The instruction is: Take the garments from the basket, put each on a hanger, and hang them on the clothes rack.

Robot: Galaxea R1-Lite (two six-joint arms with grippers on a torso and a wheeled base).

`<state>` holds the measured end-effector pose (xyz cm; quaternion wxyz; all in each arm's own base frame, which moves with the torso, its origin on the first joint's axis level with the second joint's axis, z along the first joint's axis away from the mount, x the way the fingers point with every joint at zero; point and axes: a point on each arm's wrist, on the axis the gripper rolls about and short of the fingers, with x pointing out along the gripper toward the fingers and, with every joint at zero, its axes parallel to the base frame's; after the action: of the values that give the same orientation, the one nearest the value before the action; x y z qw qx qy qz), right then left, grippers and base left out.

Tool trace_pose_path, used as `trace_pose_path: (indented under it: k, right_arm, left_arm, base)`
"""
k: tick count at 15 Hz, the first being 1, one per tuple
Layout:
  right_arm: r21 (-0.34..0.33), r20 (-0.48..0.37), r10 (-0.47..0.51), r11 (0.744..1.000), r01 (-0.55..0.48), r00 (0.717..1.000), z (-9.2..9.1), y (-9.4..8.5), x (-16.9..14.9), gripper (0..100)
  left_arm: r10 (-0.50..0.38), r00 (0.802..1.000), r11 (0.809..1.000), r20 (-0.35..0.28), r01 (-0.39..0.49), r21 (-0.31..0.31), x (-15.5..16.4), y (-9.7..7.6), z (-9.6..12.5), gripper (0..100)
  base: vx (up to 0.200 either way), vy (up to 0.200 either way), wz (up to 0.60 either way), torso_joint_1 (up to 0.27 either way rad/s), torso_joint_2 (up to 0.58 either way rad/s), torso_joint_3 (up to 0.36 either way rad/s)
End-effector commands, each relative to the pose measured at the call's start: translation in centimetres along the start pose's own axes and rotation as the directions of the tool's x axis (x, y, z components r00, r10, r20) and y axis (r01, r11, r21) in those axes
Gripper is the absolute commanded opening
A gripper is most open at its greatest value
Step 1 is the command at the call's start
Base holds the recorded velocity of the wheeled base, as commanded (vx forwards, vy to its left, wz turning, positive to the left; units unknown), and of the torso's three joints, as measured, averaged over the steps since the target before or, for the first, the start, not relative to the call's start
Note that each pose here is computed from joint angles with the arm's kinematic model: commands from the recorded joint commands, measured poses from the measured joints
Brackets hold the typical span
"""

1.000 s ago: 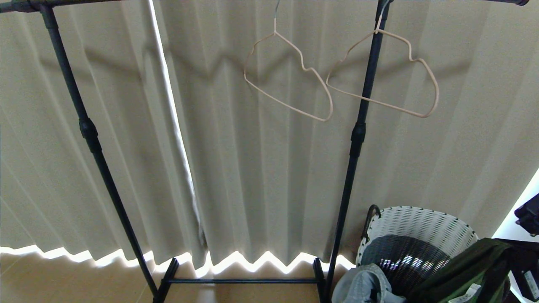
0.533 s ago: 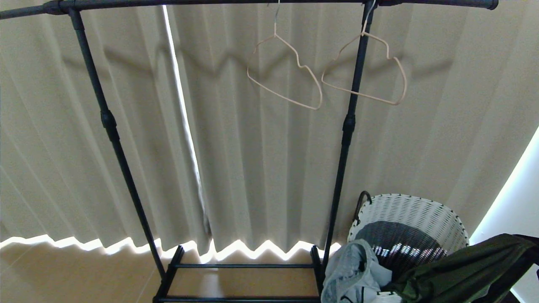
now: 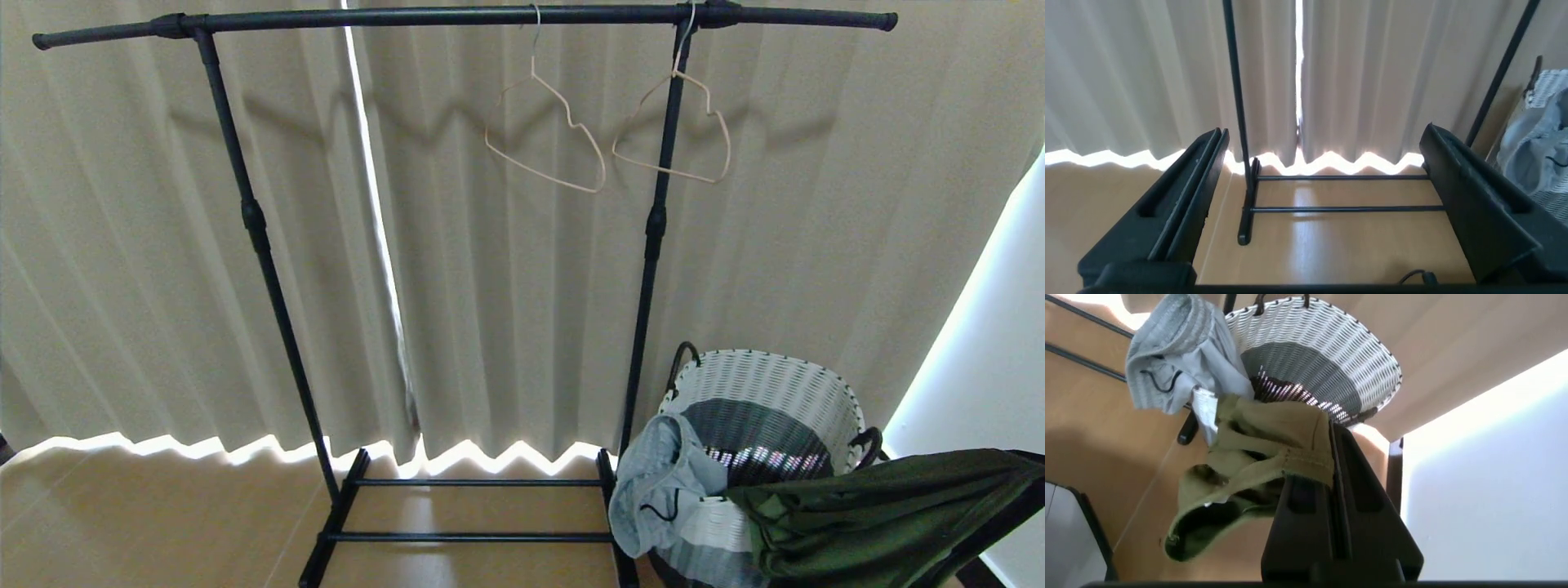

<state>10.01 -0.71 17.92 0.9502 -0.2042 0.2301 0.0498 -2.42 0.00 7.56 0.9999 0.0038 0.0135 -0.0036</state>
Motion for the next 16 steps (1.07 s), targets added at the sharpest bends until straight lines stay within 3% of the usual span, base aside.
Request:
trace_pose_path:
  k: [1, 5, 11, 16]
  right_arm:
    - [0.000, -0.001, 0.001, 1.000, -0.001, 1.000, 0.04, -0.03, 0.08, 0]
    - [-0.001, 0.002, 0.001, 1.000, -0.001, 1.000, 0.12, -0.06, 0.06, 0]
    - [0.000, 0.012, 0.035, 0.999, -0.035, 0.999, -0.04, 0.10, 0.08, 0]
    - [-0.011, 0.037, 0.090, 0.996, -0.090, 0.995, 0.31, 0.25, 0.24, 0]
  left_arm:
    - [-0.001, 1.000, 1.000, -0.001, 0.001, 0.000, 0.00, 0.00, 0.00, 100]
    - [-0.001, 1.000, 1.000, -0.001, 0.001, 0.000, 0.00, 0.00, 0.00, 100]
    - [-0.004, 1.000, 1.000, -0.001, 0.004, 0.002, 0.00, -0.01, 0.00, 100]
    - [-0.042, 0.999, 0.998, -0.003, 0.042, 0.044, 0.00, -0.09, -0.03, 100]
  base:
    - [0.000, 0.000, 0.00, 0.000, 0.00, 0.000]
    - [0.000, 0.000, 0.00, 0.000, 0.00, 0.000]
    - [0.000, 0.200, 0.00, 0.002, 0.00, 0.002]
    - [0.000, 0.000, 0.00, 0.000, 0.00, 0.000]
